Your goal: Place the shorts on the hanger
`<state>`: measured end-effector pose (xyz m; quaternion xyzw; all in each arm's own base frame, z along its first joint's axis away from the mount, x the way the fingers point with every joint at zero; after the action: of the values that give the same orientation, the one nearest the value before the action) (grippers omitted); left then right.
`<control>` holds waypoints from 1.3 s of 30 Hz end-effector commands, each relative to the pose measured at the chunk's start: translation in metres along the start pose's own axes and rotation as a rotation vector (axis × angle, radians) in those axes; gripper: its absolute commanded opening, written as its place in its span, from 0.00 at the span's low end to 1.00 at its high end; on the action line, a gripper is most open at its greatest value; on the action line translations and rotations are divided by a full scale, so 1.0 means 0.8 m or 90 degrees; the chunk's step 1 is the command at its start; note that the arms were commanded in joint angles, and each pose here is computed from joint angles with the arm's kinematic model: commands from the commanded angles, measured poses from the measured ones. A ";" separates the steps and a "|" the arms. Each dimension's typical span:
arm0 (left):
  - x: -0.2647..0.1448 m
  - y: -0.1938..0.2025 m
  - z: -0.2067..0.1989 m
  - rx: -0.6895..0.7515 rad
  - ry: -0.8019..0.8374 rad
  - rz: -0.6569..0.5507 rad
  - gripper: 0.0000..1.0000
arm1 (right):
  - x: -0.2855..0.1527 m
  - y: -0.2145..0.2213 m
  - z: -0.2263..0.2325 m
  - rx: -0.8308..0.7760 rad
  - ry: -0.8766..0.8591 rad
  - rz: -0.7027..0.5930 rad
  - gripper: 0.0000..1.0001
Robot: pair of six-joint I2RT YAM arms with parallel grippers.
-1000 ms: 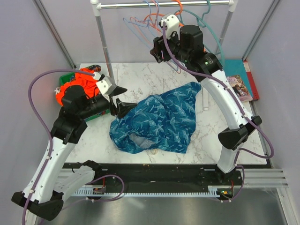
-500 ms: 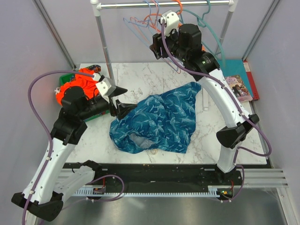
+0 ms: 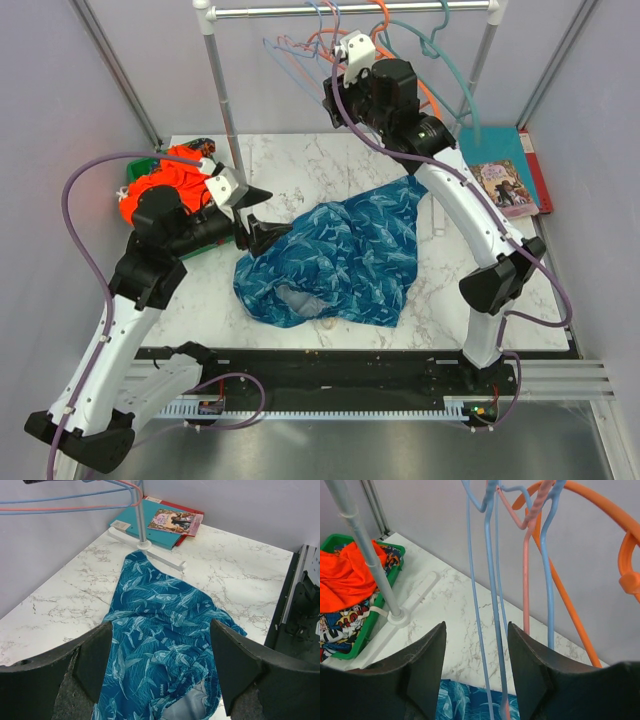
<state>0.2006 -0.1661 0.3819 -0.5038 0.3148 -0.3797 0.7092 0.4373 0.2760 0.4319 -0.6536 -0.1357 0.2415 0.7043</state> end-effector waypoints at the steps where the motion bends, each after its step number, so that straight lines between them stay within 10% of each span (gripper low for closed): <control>1: -0.002 -0.010 0.000 0.009 0.002 -0.025 0.85 | 0.013 0.007 -0.006 -0.011 0.020 -0.007 0.59; 7: -0.003 -0.006 -0.004 0.007 0.007 -0.025 0.85 | 0.020 0.021 -0.008 -0.006 0.021 0.010 0.51; 16: -0.002 0.001 -0.008 -0.011 0.015 -0.021 0.85 | 0.004 -0.003 0.000 -0.002 -0.004 -0.019 0.00; 39: 0.001 0.022 -0.016 -0.053 0.036 0.016 0.93 | -0.062 -0.060 0.032 0.003 -0.117 -0.089 0.00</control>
<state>0.1980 -0.1685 0.3593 -0.5075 0.3413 -0.3731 0.6976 0.4148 0.2828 0.4554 -0.6254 -0.2026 0.2680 0.7043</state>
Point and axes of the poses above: each gripper's point midway between its finger pads, its own x axis out along the fingers, its own z axis along the line the jaws close on, y = z × x, the point moved 4 cm from there along -x, back along the fingers, and after that the axes turned 13 degrees about x, right-handed, at the moved point
